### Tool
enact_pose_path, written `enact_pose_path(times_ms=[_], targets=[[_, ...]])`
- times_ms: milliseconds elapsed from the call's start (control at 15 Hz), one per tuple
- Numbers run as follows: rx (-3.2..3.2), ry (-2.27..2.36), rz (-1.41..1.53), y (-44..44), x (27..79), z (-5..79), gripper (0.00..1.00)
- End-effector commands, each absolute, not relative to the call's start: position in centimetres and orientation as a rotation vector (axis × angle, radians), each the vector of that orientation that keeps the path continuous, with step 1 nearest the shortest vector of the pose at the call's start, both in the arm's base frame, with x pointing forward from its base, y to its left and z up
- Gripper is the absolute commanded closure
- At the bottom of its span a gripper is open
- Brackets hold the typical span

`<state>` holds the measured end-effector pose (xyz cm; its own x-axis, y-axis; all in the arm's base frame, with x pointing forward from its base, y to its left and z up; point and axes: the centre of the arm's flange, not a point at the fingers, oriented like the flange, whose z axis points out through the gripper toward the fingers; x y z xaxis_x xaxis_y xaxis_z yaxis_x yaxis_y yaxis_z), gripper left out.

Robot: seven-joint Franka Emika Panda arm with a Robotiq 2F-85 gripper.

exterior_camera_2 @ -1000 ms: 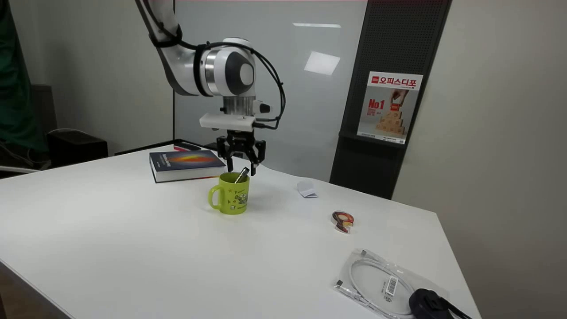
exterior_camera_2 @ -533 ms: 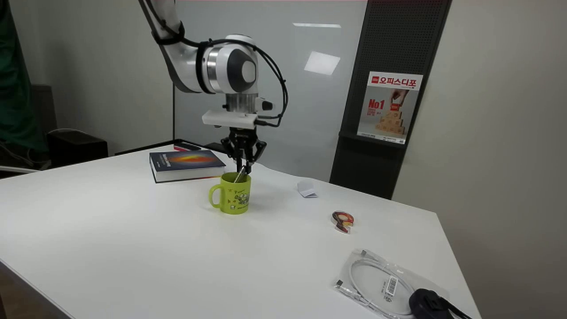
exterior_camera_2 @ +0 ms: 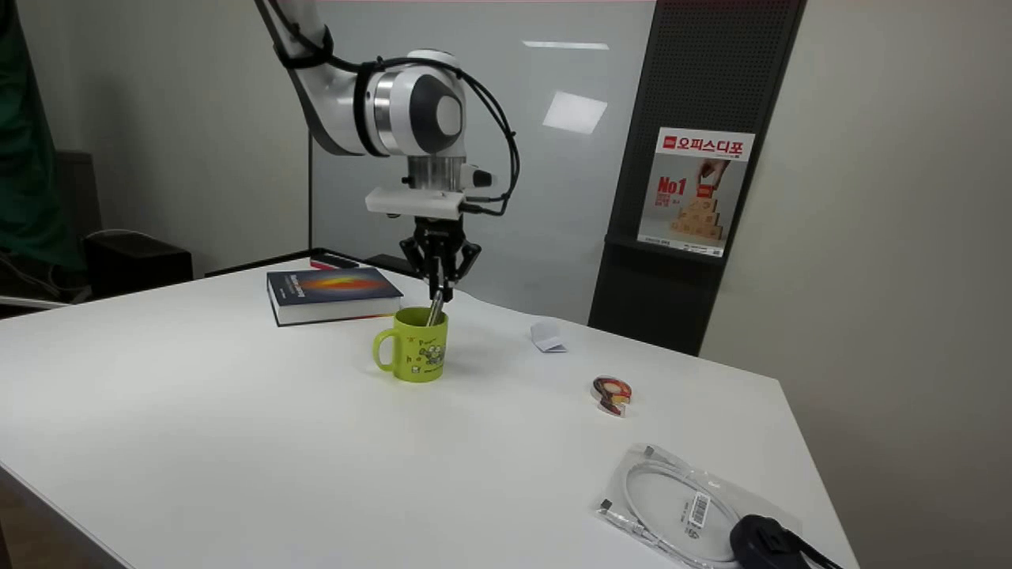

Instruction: Remove the black marker from the yellow mug

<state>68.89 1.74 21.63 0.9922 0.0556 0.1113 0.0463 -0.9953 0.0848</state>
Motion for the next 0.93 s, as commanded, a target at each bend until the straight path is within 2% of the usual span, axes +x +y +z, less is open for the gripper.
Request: enact_pose_path(times_ms=[0, 400, 867], targets=[[3.052, 0.058, 0.205, 2.1, 69.0, 25.7, 0.94], [3.028, 0.083, 0.220, 2.9, 69.7, 31.8, 0.94], [3.036, -0.037, -0.256, -2.2, 70.7, 31.9, 0.94]])
